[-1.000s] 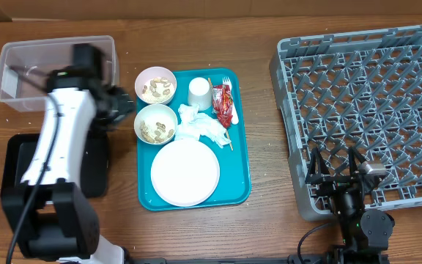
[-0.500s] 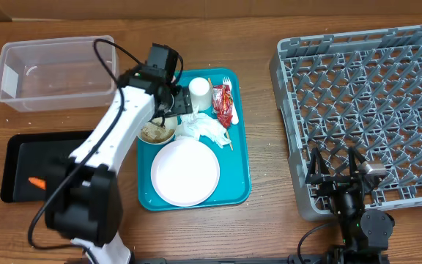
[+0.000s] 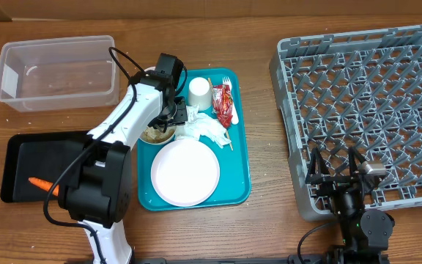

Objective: Sort waste into correct bins and load items into the dishwasher rack
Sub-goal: 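Reach the left gripper to the white bowl and grip its rim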

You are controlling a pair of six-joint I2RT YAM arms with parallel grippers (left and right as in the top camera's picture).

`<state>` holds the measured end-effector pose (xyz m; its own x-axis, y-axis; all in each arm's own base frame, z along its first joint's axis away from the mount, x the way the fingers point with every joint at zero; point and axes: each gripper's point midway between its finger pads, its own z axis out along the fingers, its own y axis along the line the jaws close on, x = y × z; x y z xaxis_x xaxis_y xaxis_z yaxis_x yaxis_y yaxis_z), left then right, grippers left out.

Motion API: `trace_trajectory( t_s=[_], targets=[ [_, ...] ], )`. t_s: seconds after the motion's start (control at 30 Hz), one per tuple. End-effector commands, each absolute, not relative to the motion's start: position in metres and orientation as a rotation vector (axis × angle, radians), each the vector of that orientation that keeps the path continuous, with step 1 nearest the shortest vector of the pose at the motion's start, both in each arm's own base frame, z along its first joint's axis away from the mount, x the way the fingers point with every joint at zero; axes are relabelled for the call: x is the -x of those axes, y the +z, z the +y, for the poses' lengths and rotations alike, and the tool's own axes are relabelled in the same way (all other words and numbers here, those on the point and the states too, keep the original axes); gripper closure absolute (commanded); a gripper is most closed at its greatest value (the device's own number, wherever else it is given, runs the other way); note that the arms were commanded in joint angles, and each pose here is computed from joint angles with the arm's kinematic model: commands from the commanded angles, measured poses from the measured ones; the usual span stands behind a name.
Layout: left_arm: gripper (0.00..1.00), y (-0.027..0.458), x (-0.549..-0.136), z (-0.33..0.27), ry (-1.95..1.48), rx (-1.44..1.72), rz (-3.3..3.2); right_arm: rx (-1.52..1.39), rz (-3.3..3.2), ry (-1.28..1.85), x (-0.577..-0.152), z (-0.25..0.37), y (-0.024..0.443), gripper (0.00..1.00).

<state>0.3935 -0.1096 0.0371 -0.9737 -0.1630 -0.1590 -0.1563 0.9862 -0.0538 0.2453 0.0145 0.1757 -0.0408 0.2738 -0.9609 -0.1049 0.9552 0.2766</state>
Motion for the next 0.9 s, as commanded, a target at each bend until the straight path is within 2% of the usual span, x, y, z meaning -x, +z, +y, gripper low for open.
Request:
trace_trajectory(
  t_s=[0.0,0.2,0.27,0.47,0.7,0.87],
  targets=[
    [0.62,0.035,-0.39,-0.111,-0.045,0.206,2.981,-0.138,1.582,0.296,-0.246,0.013,0.173,0.0],
    [0.62,0.035,-0.385,-0.126,-0.043,0.081,2.988,-0.138,1.582,0.296,-0.246,0.013,0.173,0.0],
    [0.68,0.035,-0.384,-0.127,-0.042,0.079,2.989,-0.138,1.582,0.296,-0.246,0.013,0.173,0.0],
    [0.75,0.035,-0.382,-0.124,-0.025,0.08,2.998,-0.138,1.582,0.296,-0.246,0.013,0.173,0.0],
    [0.94,0.035,-0.382,-0.115,0.051,0.084,2.989,-0.138,1.582,0.296,-0.246,0.013,0.173,0.0],
    [0.96,0.04,-0.385,-0.112,0.087,0.085,2.978,-0.138,1.582,0.296,-0.246,0.013,0.173,0.0]
  ],
)
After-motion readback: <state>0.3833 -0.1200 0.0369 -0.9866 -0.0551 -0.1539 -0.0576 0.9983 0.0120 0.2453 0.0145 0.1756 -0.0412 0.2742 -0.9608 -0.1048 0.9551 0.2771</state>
